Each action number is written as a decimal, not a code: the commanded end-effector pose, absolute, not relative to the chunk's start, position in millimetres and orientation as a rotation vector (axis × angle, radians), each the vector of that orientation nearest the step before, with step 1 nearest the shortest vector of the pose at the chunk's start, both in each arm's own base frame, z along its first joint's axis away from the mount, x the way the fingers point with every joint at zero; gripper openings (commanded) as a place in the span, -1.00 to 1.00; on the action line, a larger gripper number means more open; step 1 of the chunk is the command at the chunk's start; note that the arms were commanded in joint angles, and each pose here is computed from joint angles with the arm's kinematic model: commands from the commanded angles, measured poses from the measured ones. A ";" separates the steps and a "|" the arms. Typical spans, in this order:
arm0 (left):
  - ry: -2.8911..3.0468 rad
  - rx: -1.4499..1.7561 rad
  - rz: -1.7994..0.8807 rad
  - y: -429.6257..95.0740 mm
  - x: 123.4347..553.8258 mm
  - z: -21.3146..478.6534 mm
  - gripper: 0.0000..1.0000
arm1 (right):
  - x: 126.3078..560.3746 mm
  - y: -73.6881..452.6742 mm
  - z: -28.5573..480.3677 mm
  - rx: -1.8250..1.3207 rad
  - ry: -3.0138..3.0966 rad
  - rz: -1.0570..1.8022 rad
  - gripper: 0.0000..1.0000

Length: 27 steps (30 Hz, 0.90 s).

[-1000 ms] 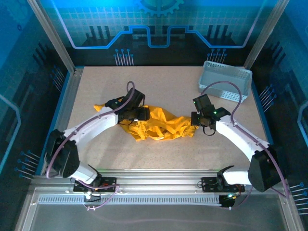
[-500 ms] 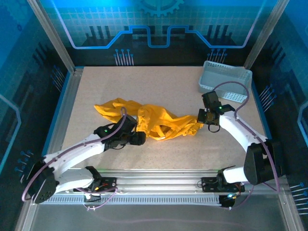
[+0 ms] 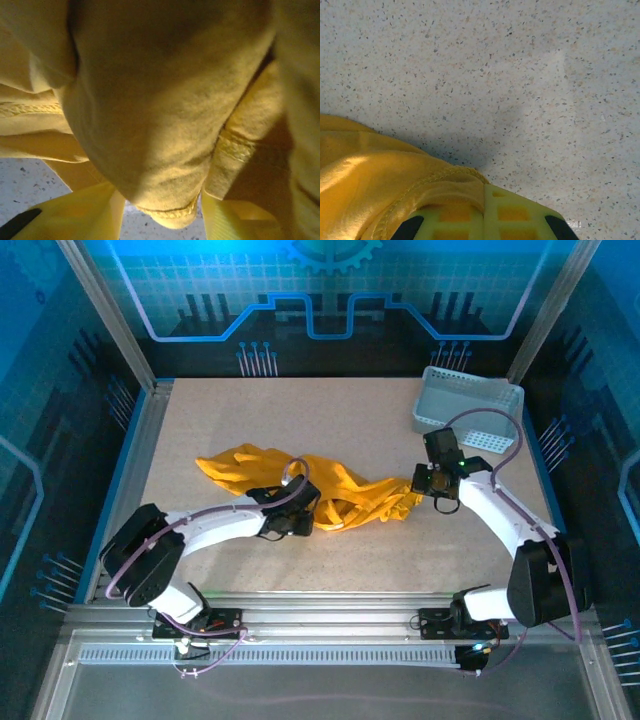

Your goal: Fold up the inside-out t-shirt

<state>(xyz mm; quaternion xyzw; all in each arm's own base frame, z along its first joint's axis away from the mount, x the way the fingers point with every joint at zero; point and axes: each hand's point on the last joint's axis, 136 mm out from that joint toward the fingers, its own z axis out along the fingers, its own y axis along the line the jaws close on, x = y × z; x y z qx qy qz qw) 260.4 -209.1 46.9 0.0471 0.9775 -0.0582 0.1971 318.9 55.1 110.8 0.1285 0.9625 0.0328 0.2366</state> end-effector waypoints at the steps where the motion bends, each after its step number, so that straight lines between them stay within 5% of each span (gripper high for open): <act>1: 2.680 0.121 -0.144 -210.1 271.6 62.5 -0.40 | 319.5 41.7 121.6 0.394 2.606 0.066 -0.98; 7: 2.544 0.104 -0.135 -189.7 275.1 108.9 -0.97 | 322.8 27.9 144.2 0.395 2.556 0.051 -0.99; 17: 2.096 -0.193 -0.317 -105.1 280.0 268.9 -1.00 | 315.1 38.9 269.6 0.204 2.336 0.161 -0.95; 22: 2.138 -0.457 -0.159 -46.0 289.4 249.6 -1.00 | 310.9 73.6 280.8 0.050 2.336 0.188 -0.89; 27: 2.280 -0.750 -0.159 -8.6 293.9 187.1 -1.00 | 333.1 88.5 219.9 0.036 2.488 0.159 -0.86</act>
